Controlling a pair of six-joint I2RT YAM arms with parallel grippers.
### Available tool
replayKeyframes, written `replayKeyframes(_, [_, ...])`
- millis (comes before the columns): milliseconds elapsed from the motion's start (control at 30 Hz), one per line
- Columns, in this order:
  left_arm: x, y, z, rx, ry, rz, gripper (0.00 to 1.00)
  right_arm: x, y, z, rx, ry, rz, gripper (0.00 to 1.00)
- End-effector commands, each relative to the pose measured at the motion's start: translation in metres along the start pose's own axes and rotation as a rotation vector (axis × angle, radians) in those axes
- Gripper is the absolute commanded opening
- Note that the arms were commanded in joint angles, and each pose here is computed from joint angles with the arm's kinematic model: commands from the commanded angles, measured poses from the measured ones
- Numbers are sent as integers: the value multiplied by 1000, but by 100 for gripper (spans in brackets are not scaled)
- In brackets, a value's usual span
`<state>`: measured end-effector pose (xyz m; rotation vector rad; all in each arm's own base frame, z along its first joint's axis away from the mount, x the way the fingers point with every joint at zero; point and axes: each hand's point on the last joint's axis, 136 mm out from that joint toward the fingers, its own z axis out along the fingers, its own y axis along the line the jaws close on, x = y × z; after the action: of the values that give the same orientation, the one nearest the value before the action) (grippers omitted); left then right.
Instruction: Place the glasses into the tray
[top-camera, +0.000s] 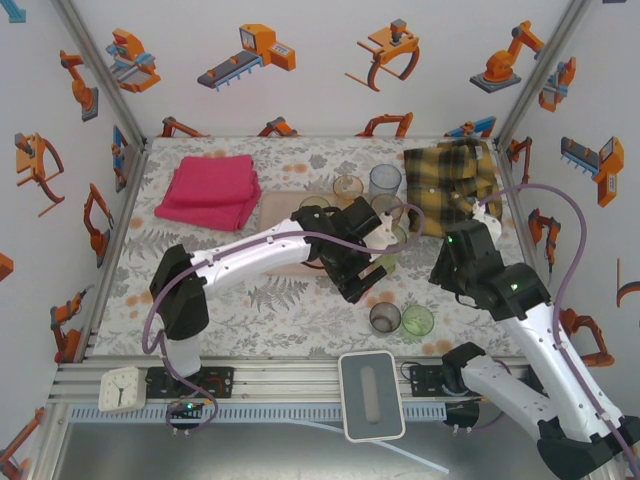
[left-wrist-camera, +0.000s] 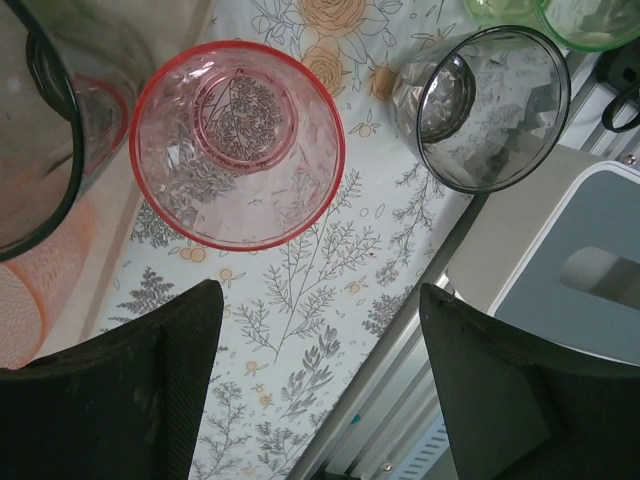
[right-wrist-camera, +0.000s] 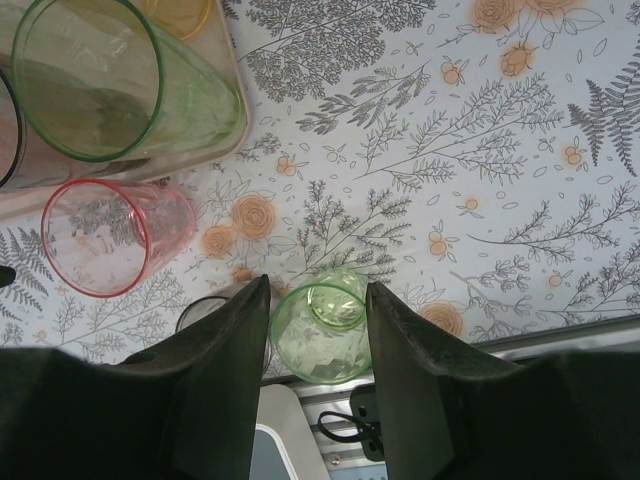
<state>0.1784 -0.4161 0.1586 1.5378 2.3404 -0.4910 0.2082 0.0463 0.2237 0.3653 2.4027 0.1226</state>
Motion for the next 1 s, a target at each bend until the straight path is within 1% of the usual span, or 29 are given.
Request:
replayKeyframes(0, [-7, -4, -3, 10, -1, 75, 73, -1, -8, 0, 32, -16, 7, 43])
replayKeyframes(333, [-3, -14, 4, 49, 15, 164, 73, -6, -14, -13, 36, -52, 14, 43])
replayKeyframes(600, [-1, -18, 12, 42, 37, 202, 73, -16, -22, -32, 41, -101, 13, 43])
replayKeyframes(967, [7, -25, 20, 44, 71, 263, 73, -25, -36, -52, 86, -153, -8, 43])
